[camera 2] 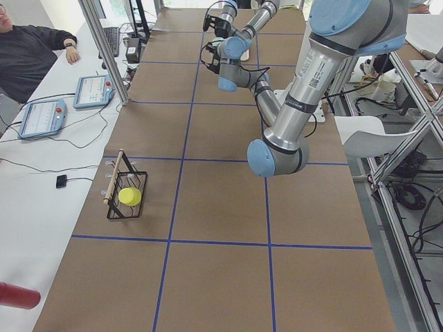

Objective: Left arm grabs green cup and hands to right arm on tray

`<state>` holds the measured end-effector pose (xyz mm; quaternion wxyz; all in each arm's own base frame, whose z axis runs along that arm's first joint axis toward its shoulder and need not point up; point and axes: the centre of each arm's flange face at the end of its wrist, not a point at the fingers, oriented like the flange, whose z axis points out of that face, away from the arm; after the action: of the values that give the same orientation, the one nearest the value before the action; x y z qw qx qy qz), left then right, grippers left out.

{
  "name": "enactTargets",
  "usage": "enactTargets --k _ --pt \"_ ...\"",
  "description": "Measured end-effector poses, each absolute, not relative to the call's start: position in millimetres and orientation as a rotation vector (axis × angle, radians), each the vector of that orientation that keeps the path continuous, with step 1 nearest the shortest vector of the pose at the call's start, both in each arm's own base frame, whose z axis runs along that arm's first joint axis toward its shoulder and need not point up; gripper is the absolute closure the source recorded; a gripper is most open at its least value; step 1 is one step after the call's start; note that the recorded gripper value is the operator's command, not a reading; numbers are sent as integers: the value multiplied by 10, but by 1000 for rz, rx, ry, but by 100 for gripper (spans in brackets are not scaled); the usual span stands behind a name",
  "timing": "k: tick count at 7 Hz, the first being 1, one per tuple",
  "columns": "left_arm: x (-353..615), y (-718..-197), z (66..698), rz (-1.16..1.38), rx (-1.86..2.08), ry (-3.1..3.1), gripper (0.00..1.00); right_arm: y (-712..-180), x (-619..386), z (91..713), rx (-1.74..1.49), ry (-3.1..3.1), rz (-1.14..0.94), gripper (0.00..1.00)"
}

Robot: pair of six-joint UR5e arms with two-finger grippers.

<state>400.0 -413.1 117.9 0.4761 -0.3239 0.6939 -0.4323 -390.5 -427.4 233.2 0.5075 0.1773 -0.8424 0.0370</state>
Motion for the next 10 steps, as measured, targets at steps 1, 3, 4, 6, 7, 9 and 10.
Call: enactTargets --k 1,3,4,6,7,9,10 --pt "4009 -4137 1188 -1058 -791 1694 87 -4275 -3906 2335 427 -2030 89 59" --pt "4013 -4141 1193 -1059 -790 1692 87 -4276 -3908 2332 427 -2030 89 62" --pt "4014 -4141 1191 -1058 -790 1693 87 -4276 -3908 2331 427 -2030 89 63" --pt "4012 -4140 1180 -1056 -790 1696 87 -4282 -3916 2355 425 -2026 92 63" --pt "4012 -4140 1173 -1055 -791 1697 87 -4291 -3927 2376 423 -2021 94 64" --pt "4015 -4142 1173 -1055 -790 1697 87 -4299 -3937 2385 422 -2019 95 65" --pt "4016 -4142 1174 -1055 -790 1696 87 -4298 -3937 2380 423 -2020 94 70"
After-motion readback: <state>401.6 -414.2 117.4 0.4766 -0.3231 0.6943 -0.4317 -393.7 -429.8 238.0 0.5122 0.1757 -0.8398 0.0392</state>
